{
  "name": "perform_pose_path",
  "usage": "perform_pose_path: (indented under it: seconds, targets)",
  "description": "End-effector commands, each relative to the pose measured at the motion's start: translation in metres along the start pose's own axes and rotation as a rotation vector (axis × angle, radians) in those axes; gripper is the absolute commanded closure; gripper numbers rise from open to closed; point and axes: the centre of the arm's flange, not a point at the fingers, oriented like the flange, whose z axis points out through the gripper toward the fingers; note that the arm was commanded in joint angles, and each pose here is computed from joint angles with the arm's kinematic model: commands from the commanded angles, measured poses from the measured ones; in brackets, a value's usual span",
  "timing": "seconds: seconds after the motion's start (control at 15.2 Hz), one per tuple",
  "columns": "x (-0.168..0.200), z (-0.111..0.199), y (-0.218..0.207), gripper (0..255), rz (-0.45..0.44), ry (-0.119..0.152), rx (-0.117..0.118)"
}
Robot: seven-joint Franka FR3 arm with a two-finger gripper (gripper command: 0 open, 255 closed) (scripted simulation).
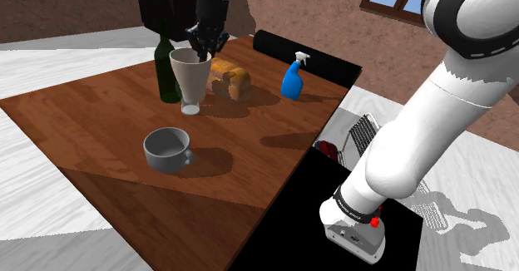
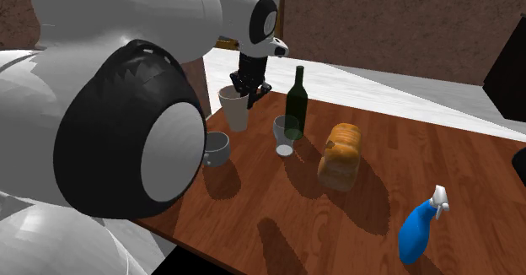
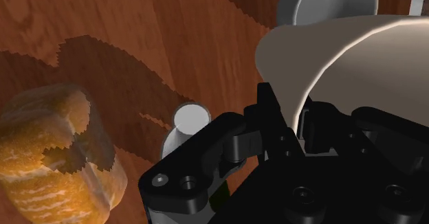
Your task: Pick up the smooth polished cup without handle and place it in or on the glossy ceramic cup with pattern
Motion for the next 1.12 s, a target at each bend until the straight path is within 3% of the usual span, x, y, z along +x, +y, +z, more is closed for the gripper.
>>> perform_pose_path:
  seconds: [0.0, 0.4, 1.06]
  targets:
    - [-0.008, -0.002, -0.026, 255, 0.001, 0.001, 0.000]
    - [-0.036, -0.004, -0.106, 255, 0.001, 0.001, 0.000]
    - [-0.035, 0.048, -0.098, 255, 0.001, 0.001, 0.000]
